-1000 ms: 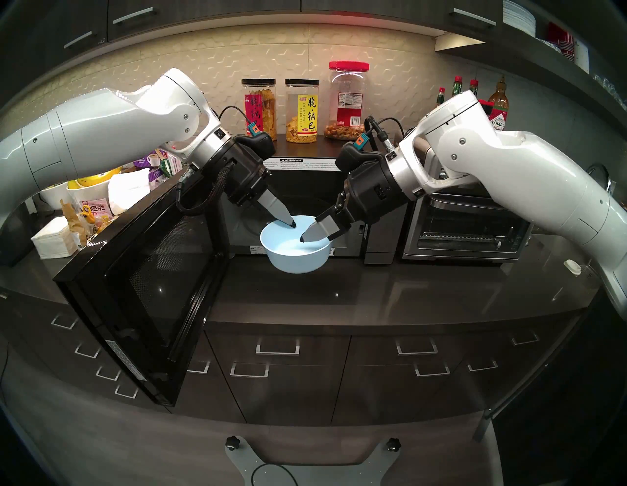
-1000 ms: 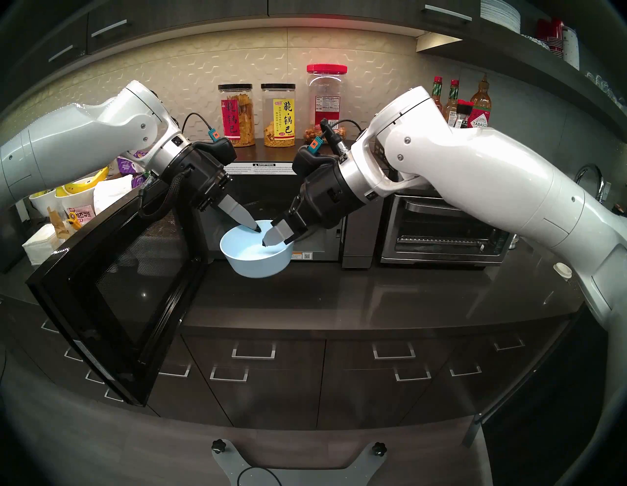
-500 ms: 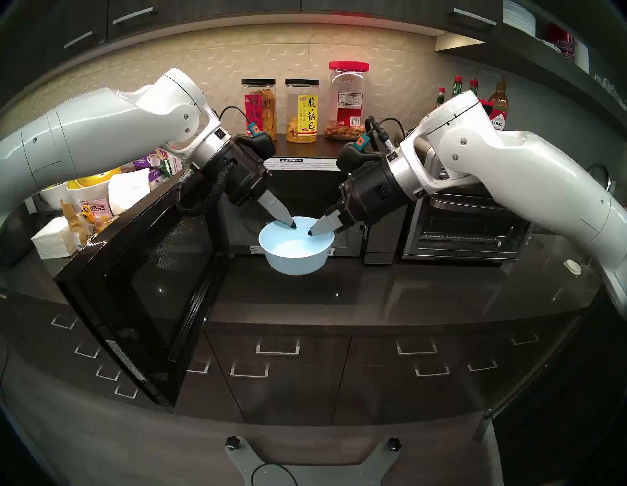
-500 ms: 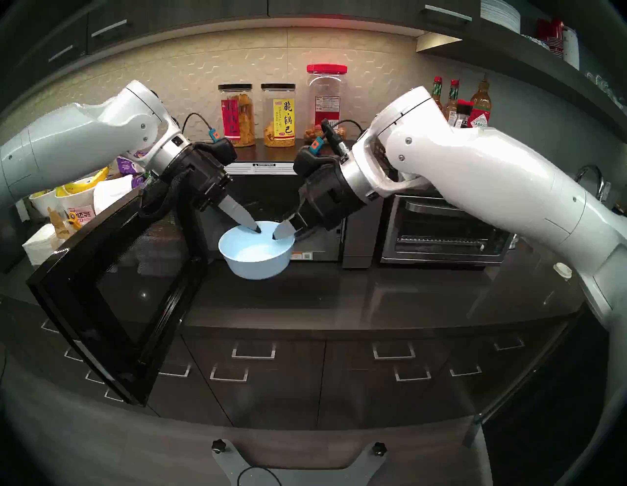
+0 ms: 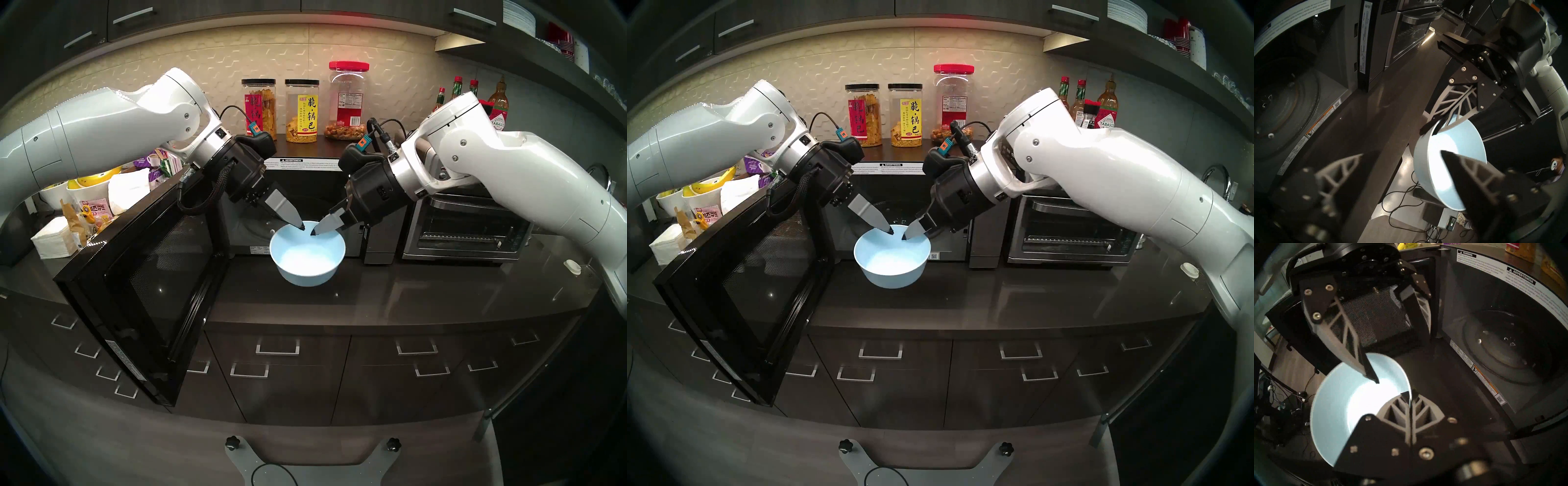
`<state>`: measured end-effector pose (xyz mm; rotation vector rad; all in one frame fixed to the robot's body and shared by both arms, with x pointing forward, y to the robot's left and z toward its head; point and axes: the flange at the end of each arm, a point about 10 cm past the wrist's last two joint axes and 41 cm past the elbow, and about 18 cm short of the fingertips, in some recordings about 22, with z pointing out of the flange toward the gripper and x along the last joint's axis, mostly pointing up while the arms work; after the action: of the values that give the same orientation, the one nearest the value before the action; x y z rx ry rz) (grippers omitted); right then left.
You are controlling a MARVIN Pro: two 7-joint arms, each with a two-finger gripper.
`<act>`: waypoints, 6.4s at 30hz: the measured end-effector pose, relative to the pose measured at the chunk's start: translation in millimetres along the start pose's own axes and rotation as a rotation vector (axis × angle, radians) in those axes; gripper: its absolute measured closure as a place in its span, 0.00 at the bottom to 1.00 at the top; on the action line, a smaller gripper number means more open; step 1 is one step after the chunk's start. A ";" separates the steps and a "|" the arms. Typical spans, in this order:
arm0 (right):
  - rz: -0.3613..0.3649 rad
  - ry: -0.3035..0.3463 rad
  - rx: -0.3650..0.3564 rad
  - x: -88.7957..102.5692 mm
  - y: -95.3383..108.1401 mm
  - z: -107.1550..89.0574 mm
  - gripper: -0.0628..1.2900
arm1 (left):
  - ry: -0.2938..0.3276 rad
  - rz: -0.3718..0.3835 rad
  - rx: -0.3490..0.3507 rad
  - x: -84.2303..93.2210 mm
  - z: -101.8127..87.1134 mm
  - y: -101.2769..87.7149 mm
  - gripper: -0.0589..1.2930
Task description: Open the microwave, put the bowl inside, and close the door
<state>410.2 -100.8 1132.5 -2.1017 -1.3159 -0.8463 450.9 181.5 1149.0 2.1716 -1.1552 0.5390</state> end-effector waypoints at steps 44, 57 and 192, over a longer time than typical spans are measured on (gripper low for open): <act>0.007 -0.032 -0.020 -13.0 10.3 6.1 0.97 | 0.124 0.041 0.062 -31.0 -64.7 35.5 0.02; 0.019 -0.035 -0.028 -16.8 16.3 6.0 0.97 | 0.170 0.064 0.056 -53.0 -84.6 59.4 0.02; 0.189 0.002 -0.180 -20.1 60.0 117.4 0.97 | 0.248 0.032 0.228 -94.3 -114.1 87.0 0.02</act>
<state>485.7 -54.1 1033.1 -2.3195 -1.0522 -0.9130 319.5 277.6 1203.7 2.1991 -1.0361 0.9666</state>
